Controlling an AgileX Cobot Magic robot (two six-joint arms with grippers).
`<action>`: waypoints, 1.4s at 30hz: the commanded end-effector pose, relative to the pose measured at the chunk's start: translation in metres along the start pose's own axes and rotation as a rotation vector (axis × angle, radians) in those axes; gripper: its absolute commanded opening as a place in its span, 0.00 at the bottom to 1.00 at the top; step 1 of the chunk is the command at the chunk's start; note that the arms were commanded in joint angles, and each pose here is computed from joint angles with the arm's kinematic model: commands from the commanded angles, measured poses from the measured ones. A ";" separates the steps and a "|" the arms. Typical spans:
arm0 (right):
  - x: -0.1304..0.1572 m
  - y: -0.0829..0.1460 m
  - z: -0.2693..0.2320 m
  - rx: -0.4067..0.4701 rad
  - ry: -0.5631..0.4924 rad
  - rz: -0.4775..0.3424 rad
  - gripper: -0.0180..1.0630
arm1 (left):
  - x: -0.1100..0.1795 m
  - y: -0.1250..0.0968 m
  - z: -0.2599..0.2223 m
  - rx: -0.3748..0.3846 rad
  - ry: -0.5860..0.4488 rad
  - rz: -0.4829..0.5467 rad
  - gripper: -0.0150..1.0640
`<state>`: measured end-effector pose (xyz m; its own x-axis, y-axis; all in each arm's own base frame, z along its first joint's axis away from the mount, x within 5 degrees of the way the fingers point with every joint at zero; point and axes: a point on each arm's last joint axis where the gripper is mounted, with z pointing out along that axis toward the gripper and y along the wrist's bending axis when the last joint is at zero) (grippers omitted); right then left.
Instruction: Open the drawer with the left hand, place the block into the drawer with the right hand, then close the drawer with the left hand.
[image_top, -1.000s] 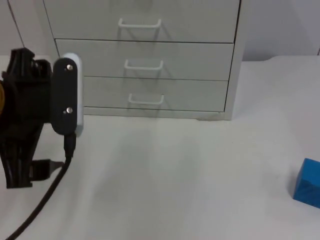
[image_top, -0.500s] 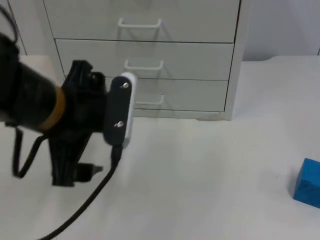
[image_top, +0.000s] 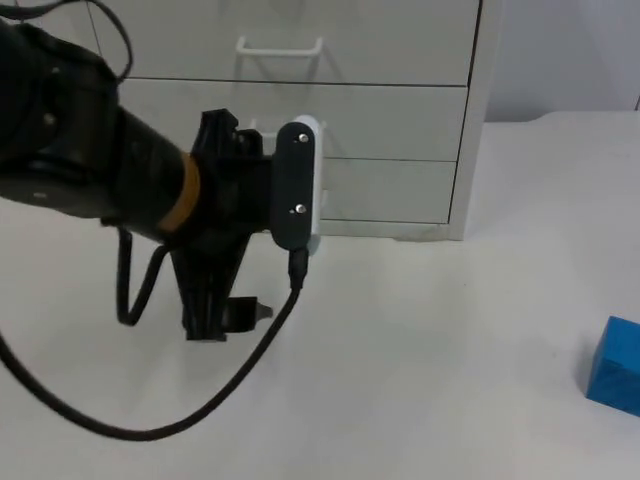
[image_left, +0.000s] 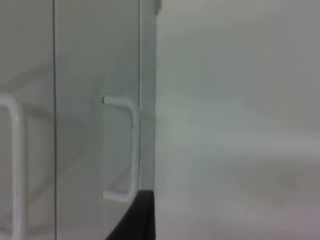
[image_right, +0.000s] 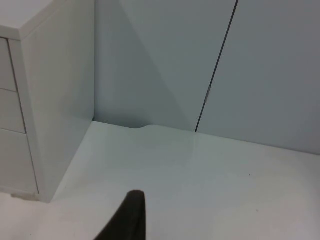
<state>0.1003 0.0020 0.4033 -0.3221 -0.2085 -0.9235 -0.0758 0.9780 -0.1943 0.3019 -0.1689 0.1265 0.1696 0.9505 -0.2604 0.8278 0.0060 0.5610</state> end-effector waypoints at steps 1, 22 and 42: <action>-0.001 -0.001 -0.001 0.006 -0.010 -0.011 0.98 | -0.003 0.001 0.004 0.001 -0.005 -0.023 0.98; -0.001 -0.001 0.000 0.006 -0.006 -0.009 0.98 | -0.015 0.026 0.045 -0.024 -0.036 0.036 0.97; -0.003 0.000 0.006 0.003 0.001 -0.010 0.98 | 0.011 0.036 0.050 -0.034 -0.019 0.005 0.68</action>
<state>0.1045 0.0025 0.4021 -0.3320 -0.2097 -0.9197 -0.0783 0.9777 -0.1947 0.3602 -0.1710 0.1035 0.1662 0.9524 -0.2556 0.8099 0.0160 0.5864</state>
